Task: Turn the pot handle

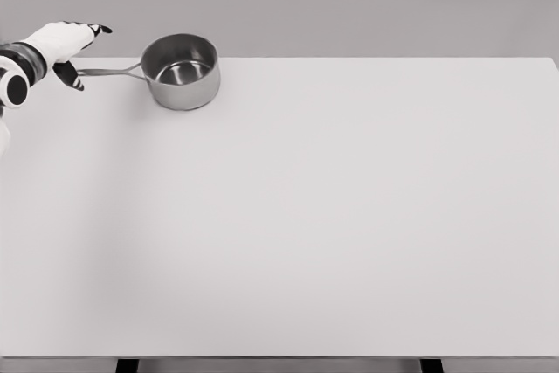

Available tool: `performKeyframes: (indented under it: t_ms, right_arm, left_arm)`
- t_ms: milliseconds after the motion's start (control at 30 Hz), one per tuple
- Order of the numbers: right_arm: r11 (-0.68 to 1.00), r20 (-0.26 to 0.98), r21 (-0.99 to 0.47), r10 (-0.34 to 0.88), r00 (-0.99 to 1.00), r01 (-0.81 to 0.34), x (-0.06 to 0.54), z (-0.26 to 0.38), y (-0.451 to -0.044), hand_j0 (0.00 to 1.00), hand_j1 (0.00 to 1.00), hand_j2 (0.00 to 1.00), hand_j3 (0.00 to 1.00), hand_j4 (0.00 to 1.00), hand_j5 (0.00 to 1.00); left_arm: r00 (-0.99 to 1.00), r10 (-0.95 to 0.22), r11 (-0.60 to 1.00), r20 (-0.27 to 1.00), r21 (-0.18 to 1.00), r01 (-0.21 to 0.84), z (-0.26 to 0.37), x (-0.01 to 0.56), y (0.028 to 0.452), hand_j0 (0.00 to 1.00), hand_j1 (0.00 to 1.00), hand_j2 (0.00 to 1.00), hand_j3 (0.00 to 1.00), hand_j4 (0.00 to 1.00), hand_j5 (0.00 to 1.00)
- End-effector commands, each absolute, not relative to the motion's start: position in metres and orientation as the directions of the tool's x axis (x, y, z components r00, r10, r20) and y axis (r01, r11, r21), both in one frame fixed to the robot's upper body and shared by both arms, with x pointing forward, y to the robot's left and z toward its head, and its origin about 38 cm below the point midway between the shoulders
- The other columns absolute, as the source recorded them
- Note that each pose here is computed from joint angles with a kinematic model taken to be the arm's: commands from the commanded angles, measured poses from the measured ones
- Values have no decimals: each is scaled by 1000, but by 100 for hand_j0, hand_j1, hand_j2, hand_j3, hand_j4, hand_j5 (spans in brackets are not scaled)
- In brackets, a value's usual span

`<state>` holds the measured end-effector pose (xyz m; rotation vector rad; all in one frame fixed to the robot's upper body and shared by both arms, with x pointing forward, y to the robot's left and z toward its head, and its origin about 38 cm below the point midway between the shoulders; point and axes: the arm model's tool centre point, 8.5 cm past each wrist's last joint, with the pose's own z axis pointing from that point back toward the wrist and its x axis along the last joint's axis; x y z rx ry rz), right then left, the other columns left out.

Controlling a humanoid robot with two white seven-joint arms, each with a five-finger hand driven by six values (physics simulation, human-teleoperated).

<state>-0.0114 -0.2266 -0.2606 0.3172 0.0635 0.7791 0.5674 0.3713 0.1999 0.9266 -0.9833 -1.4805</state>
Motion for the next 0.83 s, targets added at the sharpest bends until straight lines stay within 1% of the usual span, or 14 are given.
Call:
performKeyframes:
  t_ms: [0, 67, 167, 233, 300, 333, 367, 400, 433, 467, 533, 567, 633, 800]
  right_arm:
    - [667, 61, 304, 699, 713, -680, -11, -261, -227, 100, 100, 100, 100, 100, 100]
    - [667, 59, 305, 699, 713, -679, -12, -261, -227, 100, 100, 100, 100, 100, 100]
    - [667, 59, 305, 699, 713, -679, -12, -261, -227, 100, 100, 100, 100, 100, 100]
    - [666, 60, 307, 700, 712, -680, -12, -260, -227, 100, 100, 100, 100, 100, 100]
    - [666, 59, 307, 700, 712, -680, -13, -261, -227, 100, 100, 100, 100, 100, 100]
    - [667, 59, 307, 699, 713, -679, -13, -261, -227, 100, 100, 100, 100, 100, 100]
    - [666, 59, 305, 700, 712, -680, -12, -261, -227, 100, 100, 100, 100, 100, 100]
    - [666, 59, 305, 700, 712, -680, -12, -261, -227, 100, 100, 100, 100, 100, 100]
    - [666, 59, 305, 700, 712, -680, -12, -261, -227, 100, 100, 100, 100, 100, 100]
    - [667, 59, 305, 699, 713, -679, -12, -261, -227, 100, 100, 100, 100, 100, 100]
    - [666, 59, 307, 700, 712, -680, -13, -261, -227, 100, 100, 100, 100, 100, 100]
    - [666, 60, 305, 700, 712, -681, -12, -261, -227, 100, 100, 100, 100, 100, 100]
    - [666, 59, 305, 700, 712, -680, -12, -261, -227, 100, 100, 100, 100, 100, 100]
    - [666, 59, 305, 700, 712, -680, -12, -261, -227, 100, 100, 100, 100, 100, 100]
  left_arm:
    - [-119, -992, -78, -39, 936, 342, 203, 567, 375, 100, 100, 100, 100, 100, 100]
    - [-153, -987, -96, -47, 937, 336, 206, 561, 384, 100, 100, 100, 100, 100, 100]
    - [-237, -971, -53, 25, 947, 318, 215, 550, 401, 100, 100, 100, 100, 100, 100]
    - [-283, -958, -45, 48, 949, 313, 215, 542, 408, 100, 100, 100, 100, 100, 100]
    - [-420, -904, -43, 79, 961, 272, 224, 530, 403, 100, 100, 100, 100, 100, 100]
    - [-430, -895, 7, 114, 970, 243, 235, 518, 415, 100, 100, 100, 100, 100, 100]
    - [-454, -885, 5, 105, 976, 217, 246, 506, 421, 100, 100, 100, 100, 100, 100]
    - [-475, -878, -36, 57, 982, 185, 263, 491, 430, 100, 100, 100, 100, 100, 100]
    - [-525, -851, -68, 11, 989, 131, 287, 477, 423, 100, 100, 100, 100, 100, 100]
    - [-582, -813, -57, 10, 994, 96, 302, 462, 412, 100, 100, 100, 100, 100, 100]
    - [-664, -747, -89, -7, 992, 89, 301, 440, 386, 100, 100, 100, 100, 100, 100]
    - [-710, -704, -104, 4, 989, 109, 285, 427, 366, 100, 100, 100, 100, 100, 100]
    - [-745, -666, -126, 38, 978, 163, 257, 409, 351, 100, 100, 100, 100, 100, 100]
    - [-754, -654, -145, 56, 969, 198, 242, 405, 346, 100, 100, 100, 100, 100, 100]
